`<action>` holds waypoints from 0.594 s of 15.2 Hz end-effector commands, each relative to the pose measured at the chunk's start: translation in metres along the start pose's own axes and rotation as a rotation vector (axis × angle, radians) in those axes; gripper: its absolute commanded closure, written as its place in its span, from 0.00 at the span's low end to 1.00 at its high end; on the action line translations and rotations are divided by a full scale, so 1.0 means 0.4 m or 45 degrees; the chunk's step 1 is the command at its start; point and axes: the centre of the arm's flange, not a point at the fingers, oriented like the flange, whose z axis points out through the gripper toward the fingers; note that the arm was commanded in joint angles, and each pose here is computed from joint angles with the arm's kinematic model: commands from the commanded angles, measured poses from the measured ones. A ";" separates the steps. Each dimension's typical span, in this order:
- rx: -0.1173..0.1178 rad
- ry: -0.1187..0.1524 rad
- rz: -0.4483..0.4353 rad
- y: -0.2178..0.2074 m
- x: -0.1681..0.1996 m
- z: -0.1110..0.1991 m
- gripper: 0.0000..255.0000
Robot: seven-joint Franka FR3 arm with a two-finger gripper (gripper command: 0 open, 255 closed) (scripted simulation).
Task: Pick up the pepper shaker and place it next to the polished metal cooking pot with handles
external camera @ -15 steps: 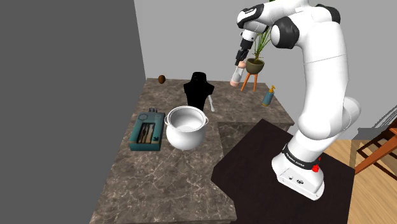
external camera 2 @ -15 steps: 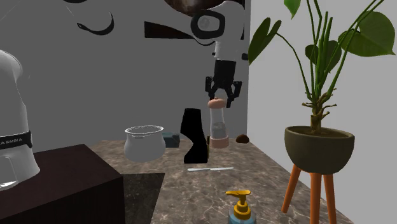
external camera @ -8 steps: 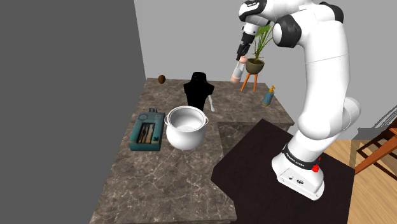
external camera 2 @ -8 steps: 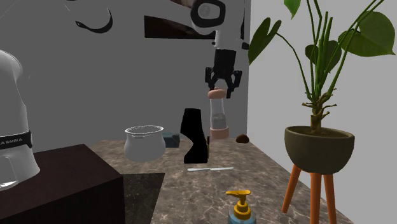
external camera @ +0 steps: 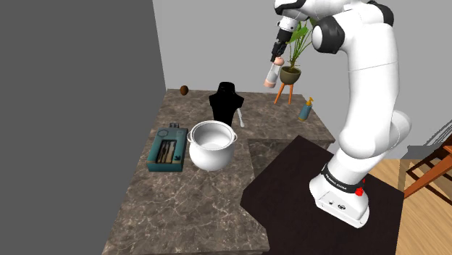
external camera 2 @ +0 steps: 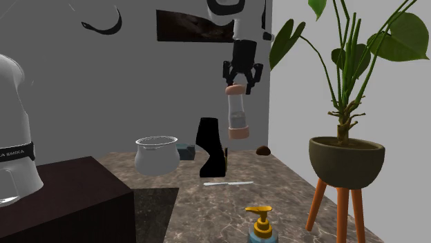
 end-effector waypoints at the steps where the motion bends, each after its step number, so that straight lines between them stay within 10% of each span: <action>1: 0.000 0.000 0.000 -0.033 -0.008 -0.005 1.00; 9: 0.000 0.000 0.000 -0.285 -0.075 0.035 1.00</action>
